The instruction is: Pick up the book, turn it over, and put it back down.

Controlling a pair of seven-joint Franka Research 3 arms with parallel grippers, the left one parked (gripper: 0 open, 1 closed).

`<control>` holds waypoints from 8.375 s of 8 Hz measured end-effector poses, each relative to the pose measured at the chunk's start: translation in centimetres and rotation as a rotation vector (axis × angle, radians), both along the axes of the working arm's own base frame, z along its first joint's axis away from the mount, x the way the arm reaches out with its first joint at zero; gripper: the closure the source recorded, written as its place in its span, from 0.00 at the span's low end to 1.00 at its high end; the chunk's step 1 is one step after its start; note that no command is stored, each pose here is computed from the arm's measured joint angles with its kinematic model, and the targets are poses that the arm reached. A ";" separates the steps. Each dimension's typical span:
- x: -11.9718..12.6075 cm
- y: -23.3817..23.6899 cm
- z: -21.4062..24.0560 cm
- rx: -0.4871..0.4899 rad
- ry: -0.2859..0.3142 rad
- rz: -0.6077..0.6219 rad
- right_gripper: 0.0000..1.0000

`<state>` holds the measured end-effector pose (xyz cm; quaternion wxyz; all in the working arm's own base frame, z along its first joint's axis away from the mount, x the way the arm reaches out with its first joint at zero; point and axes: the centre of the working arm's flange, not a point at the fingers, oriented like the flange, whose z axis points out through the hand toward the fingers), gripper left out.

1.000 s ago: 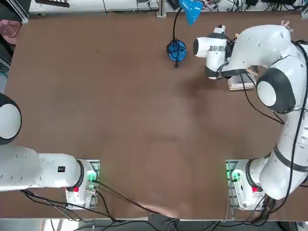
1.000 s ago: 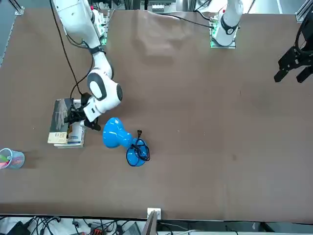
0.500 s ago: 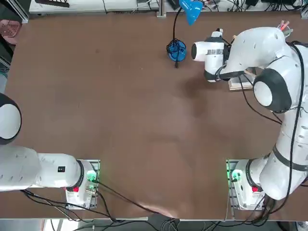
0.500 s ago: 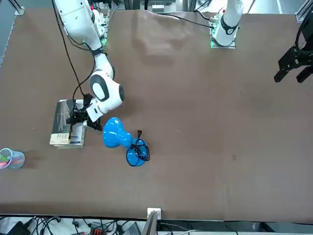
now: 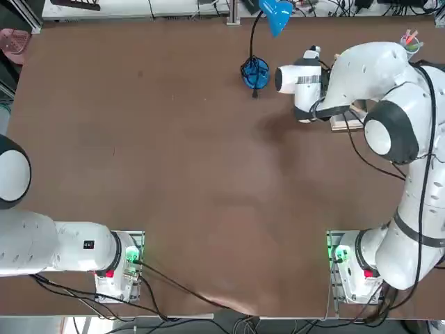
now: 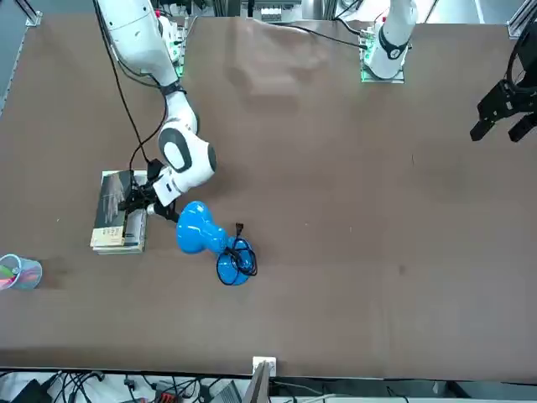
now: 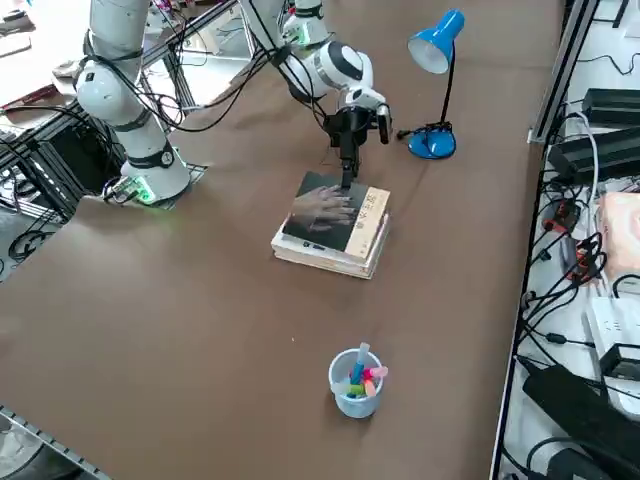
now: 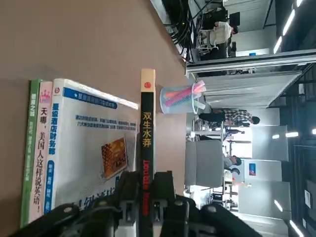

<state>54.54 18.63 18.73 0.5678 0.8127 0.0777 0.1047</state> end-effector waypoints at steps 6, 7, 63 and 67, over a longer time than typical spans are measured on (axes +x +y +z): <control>-0.2 -0.1 -0.9 -0.022 0.003 0.022 0.89; -0.2 -0.2 -1.1 -0.027 -0.002 0.027 0.89; 6.2 -8.6 28.0 0.935 0.214 -0.242 0.00; 5.1 -13.8 34.2 1.111 0.281 -0.157 0.00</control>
